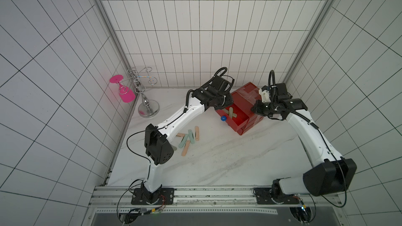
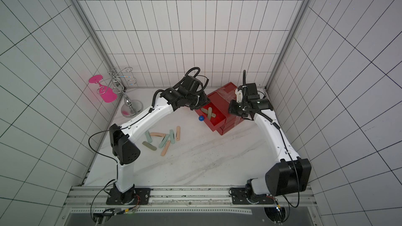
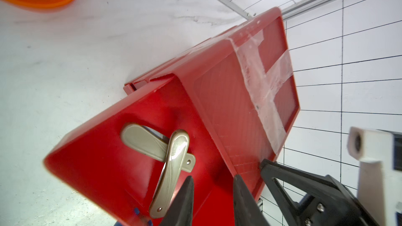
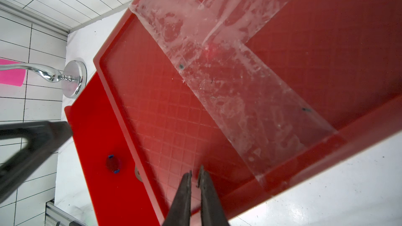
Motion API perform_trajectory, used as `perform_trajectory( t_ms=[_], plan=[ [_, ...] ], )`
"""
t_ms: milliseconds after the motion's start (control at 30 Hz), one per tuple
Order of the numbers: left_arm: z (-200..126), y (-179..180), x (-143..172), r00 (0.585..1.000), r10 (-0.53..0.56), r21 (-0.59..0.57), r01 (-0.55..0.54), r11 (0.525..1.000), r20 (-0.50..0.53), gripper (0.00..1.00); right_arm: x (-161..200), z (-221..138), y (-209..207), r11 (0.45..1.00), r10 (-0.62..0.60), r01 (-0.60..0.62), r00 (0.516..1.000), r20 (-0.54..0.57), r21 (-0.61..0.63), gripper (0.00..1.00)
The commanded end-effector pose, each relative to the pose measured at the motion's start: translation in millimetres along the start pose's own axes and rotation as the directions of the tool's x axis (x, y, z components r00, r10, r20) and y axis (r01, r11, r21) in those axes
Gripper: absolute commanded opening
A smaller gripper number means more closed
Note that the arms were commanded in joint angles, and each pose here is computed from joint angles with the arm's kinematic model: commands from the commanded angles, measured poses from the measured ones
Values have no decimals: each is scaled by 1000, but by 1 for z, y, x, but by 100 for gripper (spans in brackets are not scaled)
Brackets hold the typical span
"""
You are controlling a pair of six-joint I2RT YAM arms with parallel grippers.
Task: Place the fruit knives into the drawer by color
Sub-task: Place the fruit knife in the drawer, then pick up the fruit knife from the center of the board.
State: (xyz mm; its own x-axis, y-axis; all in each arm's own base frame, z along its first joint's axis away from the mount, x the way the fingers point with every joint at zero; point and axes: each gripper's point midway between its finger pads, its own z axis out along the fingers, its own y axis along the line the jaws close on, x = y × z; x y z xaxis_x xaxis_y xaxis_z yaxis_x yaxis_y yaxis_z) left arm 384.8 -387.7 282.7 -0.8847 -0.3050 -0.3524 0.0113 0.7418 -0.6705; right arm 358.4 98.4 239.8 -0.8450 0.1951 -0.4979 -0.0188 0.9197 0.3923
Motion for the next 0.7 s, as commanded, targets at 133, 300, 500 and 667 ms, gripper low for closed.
perform_trajectory(
  t_ms=[133,300,500,667],
  plan=[
    [-79,10,-18,982,126,-111,-110,988,141,34,62,14,-35,991,79,-49,967,-243,127,13],
    [-108,52,-14,966,161,-226,-114,968,203,36,61,13,-34,991,73,-43,968,-239,127,13],
    [-135,138,-3,973,77,-332,-1,943,216,37,61,10,-34,991,72,-43,969,-236,127,13],
    [-156,210,15,970,-15,-414,118,903,243,37,61,10,-35,990,74,-44,969,-236,132,13]
  ],
)
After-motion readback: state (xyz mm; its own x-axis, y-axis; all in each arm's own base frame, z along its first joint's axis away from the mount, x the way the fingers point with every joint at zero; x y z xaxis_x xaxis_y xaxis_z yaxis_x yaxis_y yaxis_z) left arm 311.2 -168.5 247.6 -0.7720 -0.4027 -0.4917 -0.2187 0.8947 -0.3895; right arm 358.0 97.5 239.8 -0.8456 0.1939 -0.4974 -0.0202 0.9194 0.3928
